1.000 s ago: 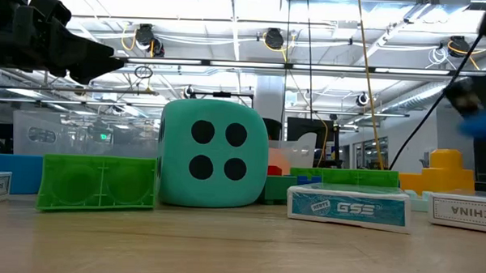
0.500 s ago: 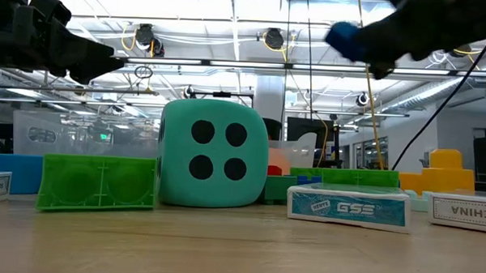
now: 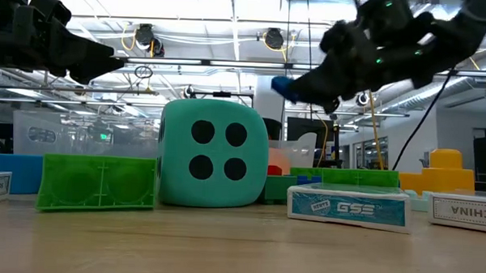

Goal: Pick & Place Toys
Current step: Put the blue game piece into the right transparent bin

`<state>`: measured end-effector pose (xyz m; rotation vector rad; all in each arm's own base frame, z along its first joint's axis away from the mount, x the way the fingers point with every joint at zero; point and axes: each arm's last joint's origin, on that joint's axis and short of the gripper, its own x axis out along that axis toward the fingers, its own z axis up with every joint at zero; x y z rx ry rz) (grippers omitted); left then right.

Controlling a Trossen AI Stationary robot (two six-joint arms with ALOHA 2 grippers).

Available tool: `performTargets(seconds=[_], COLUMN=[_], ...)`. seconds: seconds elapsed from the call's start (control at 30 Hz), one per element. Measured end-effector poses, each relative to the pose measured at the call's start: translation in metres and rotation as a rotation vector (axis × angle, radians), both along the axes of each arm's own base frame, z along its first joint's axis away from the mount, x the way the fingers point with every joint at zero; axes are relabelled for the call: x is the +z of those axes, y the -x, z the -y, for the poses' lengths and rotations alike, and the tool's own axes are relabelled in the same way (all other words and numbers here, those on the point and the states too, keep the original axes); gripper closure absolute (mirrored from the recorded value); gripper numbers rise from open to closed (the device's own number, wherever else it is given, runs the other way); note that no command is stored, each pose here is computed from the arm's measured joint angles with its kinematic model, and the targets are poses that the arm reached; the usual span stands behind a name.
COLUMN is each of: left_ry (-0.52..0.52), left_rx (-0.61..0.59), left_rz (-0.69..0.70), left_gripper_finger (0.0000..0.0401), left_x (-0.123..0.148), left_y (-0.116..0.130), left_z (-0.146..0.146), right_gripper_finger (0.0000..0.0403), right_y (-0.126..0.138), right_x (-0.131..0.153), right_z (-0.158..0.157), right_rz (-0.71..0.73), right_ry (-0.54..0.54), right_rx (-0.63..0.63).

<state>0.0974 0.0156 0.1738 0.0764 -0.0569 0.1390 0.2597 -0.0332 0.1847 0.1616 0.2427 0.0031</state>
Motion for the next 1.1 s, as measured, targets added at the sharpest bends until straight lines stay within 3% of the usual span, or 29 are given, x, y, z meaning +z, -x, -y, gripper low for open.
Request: performTargets(seconds=[0.2,0.37,0.8,1.1], left_ry=[0.0,0.0,0.0,0.0], left_rx=[0.0,0.0,0.0,0.0], left_rz=[0.0,0.001,0.0,0.0], left_gripper_finger=[0.0127,0.0127,0.0127,0.0127], left_x=[0.0,0.0,0.0,0.0], left_y=[0.0,0.0,0.0,0.0], left_z=[0.0,0.0,0.0,0.0], right_gripper_finger=[0.0285,0.0281,0.0276,0.023], right_y=[-0.024,-0.032,-0.032,-0.032], right_x=[-0.017,-0.022,-0.022,-0.022], right_z=[0.005,0.006,0.005,0.005], right_rz=[-0.116,-0.13,-0.124,-0.13], right_ry=[0.065,0.098,0.114,0.08], right_rx=[0.043,0.054,0.056,0.046])
